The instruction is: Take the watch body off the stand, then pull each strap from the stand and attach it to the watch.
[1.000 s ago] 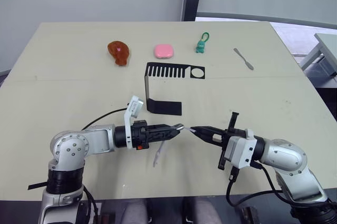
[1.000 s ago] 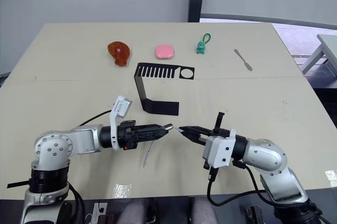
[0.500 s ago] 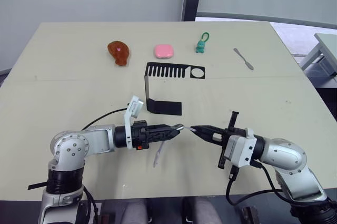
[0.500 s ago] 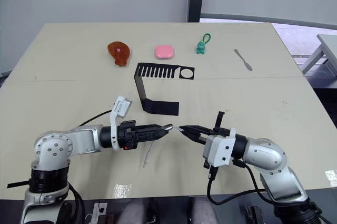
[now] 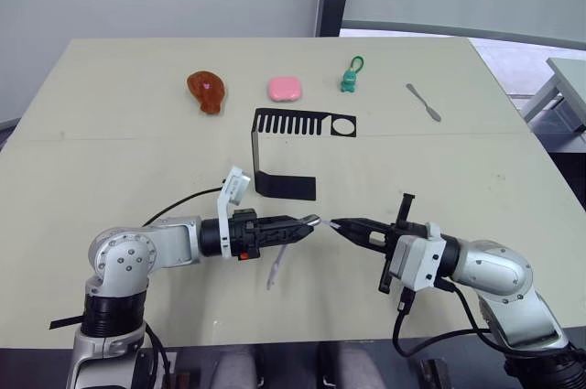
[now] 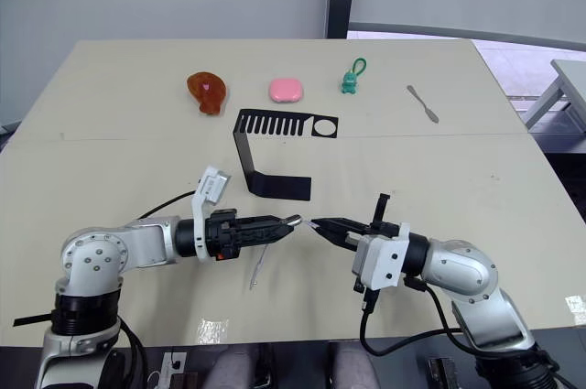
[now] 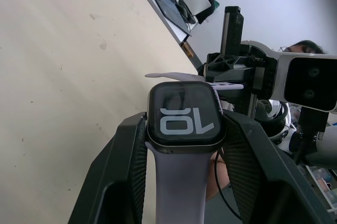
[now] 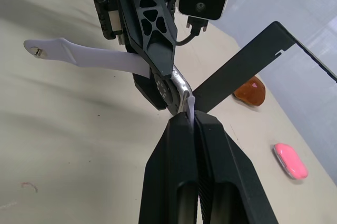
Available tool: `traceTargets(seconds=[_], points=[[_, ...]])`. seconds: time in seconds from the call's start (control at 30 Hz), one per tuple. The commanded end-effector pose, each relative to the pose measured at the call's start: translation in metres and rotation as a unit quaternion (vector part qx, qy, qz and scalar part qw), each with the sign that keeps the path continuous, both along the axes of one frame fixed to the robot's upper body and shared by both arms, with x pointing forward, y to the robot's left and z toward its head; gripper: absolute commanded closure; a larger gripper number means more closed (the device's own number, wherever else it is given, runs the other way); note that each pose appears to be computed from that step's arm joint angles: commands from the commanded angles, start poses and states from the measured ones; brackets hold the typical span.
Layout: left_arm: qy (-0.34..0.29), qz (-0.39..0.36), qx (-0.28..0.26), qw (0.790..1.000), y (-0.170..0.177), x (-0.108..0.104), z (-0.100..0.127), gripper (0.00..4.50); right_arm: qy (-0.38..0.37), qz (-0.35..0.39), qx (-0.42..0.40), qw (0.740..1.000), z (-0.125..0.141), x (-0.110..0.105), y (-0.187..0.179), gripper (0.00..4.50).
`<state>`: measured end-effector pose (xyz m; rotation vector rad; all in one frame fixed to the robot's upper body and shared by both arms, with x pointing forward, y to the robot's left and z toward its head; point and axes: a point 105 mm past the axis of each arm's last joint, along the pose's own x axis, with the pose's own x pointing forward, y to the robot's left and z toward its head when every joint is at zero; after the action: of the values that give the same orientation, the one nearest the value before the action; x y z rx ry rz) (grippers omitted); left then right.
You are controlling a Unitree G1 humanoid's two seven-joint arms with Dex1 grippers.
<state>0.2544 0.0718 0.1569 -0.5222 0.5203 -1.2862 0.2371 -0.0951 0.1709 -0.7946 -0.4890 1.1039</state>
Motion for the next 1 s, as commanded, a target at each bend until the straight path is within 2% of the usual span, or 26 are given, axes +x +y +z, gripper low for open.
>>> traceTargets(seconds=[0.03,1.0], points=[[-0.004,-0.003,0.002,1.0,-0.002,-0.0014,-0.0008,2.91,-0.02,0.014,0.012,1.0,0.0082,-0.0052,0.0046,4.5],[-0.014,-0.019,0.015,1.0,-0.0072,-0.0058,-0.0017,2.91,-0.016,0.019,0.003,1.0,0.0045,-0.0069,0.0076,4.5]])
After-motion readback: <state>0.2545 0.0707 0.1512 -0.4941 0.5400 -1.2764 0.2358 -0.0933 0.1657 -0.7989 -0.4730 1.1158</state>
